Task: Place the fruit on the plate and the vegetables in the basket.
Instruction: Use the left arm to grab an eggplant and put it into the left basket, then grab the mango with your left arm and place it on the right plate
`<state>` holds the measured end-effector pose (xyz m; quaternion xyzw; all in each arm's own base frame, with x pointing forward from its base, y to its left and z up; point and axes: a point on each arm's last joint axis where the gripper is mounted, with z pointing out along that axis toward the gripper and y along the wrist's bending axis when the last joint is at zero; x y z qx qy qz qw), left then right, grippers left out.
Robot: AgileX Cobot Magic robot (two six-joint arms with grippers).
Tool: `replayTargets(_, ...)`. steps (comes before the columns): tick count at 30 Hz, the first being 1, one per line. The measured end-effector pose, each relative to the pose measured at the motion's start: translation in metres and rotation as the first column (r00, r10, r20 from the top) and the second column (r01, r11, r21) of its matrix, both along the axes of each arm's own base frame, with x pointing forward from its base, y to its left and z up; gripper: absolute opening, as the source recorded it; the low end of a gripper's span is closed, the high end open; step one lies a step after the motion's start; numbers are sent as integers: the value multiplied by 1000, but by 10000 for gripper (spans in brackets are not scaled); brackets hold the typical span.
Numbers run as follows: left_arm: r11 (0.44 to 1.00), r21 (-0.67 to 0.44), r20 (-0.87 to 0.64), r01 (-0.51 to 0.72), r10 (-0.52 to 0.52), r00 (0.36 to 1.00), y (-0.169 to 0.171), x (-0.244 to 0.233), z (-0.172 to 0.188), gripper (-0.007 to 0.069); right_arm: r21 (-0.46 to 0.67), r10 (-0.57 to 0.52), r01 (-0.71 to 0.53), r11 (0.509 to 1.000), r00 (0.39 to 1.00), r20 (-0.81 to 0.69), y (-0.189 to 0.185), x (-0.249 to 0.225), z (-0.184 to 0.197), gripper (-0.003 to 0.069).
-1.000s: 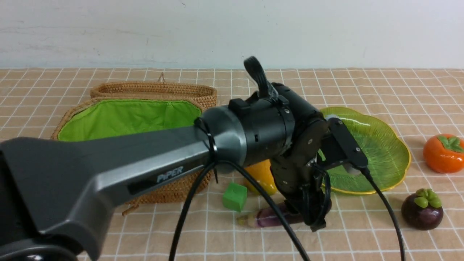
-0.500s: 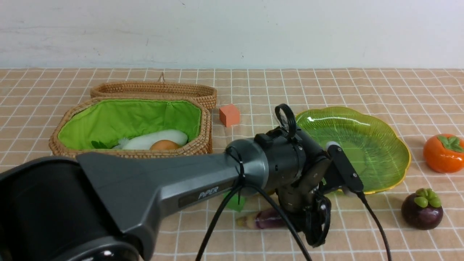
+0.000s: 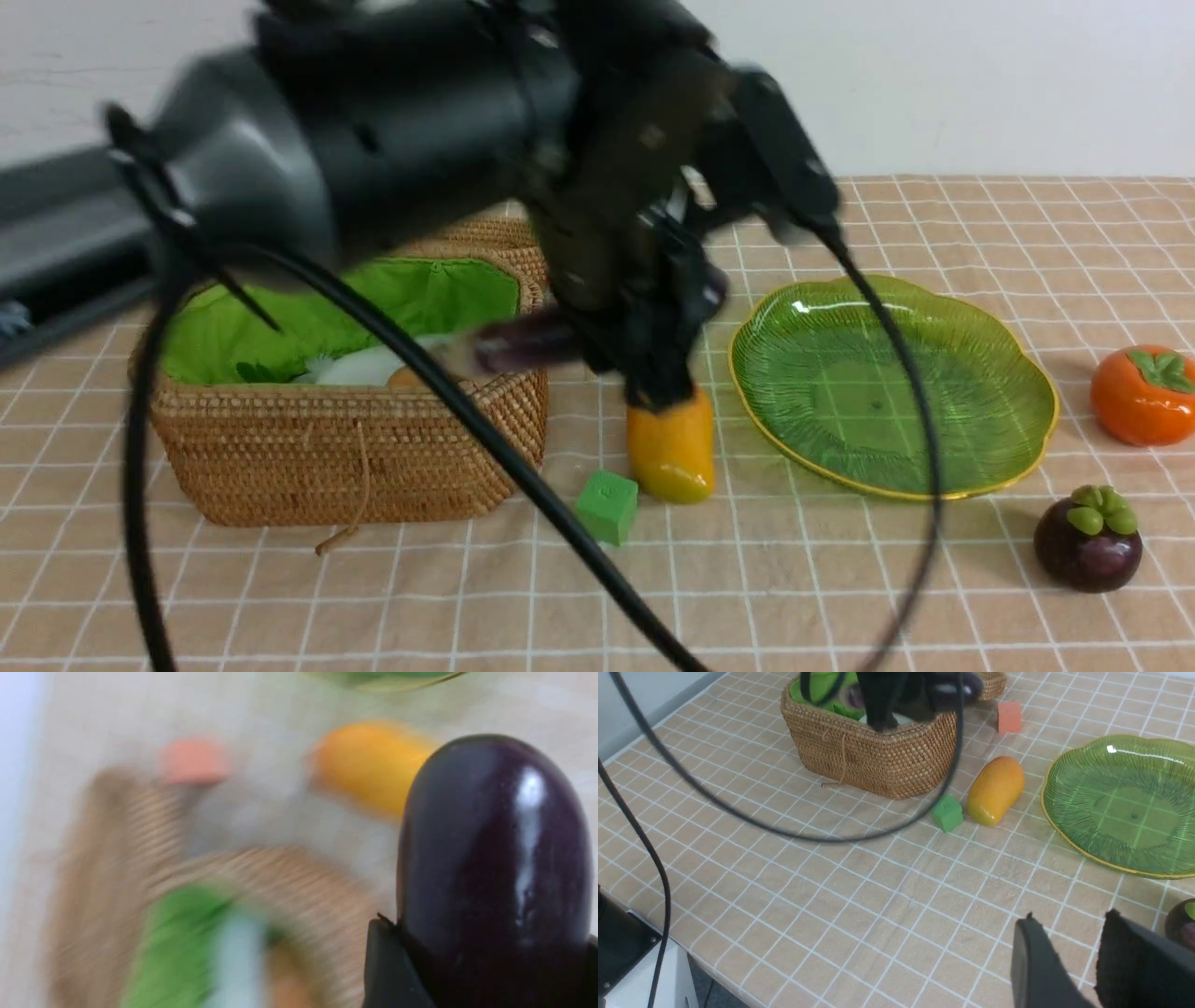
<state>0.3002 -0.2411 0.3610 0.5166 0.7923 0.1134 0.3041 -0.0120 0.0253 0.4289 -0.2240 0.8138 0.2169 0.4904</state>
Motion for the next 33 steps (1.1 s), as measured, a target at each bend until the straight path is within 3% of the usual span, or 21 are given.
replayTargets(7, 989, 133, -20, -57, 60, 998, 72, 59, -18, 377, -17, 0, 0, 1000, 999, -48, 3, 7, -12, 213)
replayTargets(11, 983, 153, -52, -97, 107, 993, 89, 80, -38, 490, -29, -1, -1, 1000, 997, -83, 4, 12, -22, 213)
replayTargets(13, 979, 140, -68, -150, 161, 985, 96, 85, -45, 615, -33, -2, -2, 999, 996, -93, 5, 13, -24, 213)
replayTargets(17, 961, 71, -94, -266, 272, 958, 99, 82, -42, 657, -36, -5, 2, 999, 996, -88, 4, 13, -24, 213)
replayTargets(21, 907, -98, -163, -409, 390, 906, 89, 71, -32, 589, -49, -26, 23, 999, 998, -58, 1, 11, -18, 214)
replayTargets(23, 839, -242, -259, -487, 428, 866, 63, 50, -21, 458, -63, -48, 46, 997, 998, -29, -3, 10, -13, 216)
replayTargets(24, 833, -255, -275, -492, 425, 862, 60, 48, -20, 430, -65, -51, 49, 997, 998, -24, -3, 9, -13, 216)
replayTargets(25, 809, -309, -338, -500, 399, 853, 34, 29, -15, 326, -73, -63, 62, 995, 998, -10, -5, 9, -10, 216)
replayTargets(28, 833, -346, -409, -433, 281, 868, -21, -2, -25, 127, -80, -73, 73, 994, 997, 2, -6, 8, -9, 218)
replayTargets(30, 859, -337, -412, -386, 234, 881, -48, -8, -40, 80, -79, -73, 73, 994, 997, 2, -6, 8, -9, 221)
replayTargets(33, 886, -294, -395, -359, 229, 890, -71, 0, -68, 92, -79, -73, 73, 994, 997, 3, -6, 8, -9, 224)
